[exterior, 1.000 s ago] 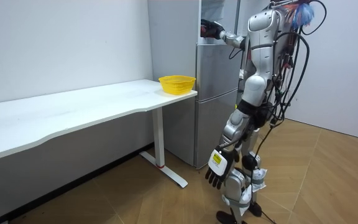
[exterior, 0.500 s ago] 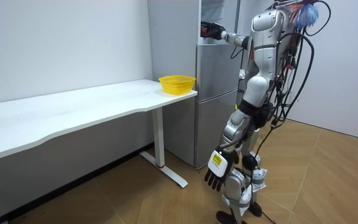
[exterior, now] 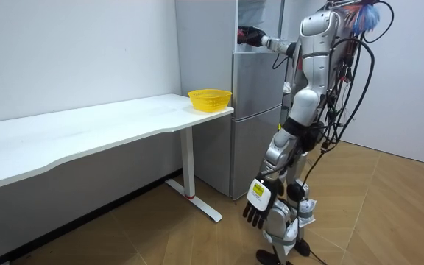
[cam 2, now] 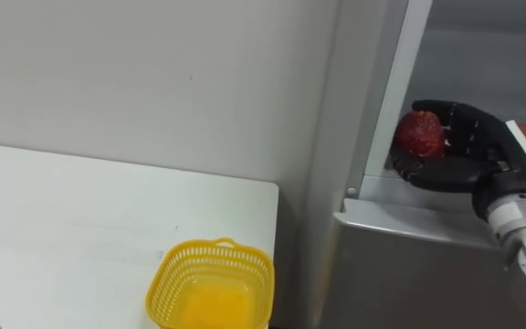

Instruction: Retrieve from the upper fridge

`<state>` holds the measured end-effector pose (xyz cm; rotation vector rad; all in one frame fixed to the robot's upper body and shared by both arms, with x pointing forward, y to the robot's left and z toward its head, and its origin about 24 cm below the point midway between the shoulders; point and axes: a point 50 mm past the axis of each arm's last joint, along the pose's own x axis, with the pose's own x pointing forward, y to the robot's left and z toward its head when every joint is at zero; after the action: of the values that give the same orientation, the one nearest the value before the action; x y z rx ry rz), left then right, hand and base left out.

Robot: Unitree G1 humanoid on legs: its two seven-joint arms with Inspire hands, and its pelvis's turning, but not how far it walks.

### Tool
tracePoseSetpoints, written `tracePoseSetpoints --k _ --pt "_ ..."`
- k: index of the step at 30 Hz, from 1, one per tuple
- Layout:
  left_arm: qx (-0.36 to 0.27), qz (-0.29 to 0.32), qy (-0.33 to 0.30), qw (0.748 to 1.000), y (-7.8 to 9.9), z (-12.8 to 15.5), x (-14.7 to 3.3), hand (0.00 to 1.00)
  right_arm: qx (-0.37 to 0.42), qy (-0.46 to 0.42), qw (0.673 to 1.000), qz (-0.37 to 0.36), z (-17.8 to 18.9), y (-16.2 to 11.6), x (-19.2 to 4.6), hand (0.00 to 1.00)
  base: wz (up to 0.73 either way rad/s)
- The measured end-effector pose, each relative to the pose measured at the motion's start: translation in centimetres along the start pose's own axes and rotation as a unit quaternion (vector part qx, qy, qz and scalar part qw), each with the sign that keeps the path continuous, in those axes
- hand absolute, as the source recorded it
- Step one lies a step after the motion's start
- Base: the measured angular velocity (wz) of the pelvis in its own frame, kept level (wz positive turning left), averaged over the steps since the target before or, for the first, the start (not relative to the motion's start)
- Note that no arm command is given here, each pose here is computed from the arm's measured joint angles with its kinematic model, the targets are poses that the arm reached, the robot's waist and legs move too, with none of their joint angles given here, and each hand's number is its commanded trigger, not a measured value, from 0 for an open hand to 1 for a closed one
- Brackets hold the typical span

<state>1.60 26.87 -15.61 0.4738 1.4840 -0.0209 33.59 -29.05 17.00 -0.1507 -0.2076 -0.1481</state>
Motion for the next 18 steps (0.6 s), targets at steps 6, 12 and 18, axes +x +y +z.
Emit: tracePoseSetpoints --k 6,12,18 --pt "0.0 0.001 0.001 1.0 0.0 -0.1 0.0 0.0 0.007 -0.001 1.0 0.0 0.0 0.0 0.0 1.0 0.0" --pt "0.001 0.003 -0.004 1.0 0.0 0.1 0.0 0.0 0.002 -0.012 1.0 -0.01 0.6 0.7 -0.4 1.0 0.0" --pt "-0.003 0.018 -0.01 1.0 -0.4 0.3 0.0 0.0 -0.012 -0.067 0.997 -0.03 1.7 2.7 -2.9 1.0 -0.08"
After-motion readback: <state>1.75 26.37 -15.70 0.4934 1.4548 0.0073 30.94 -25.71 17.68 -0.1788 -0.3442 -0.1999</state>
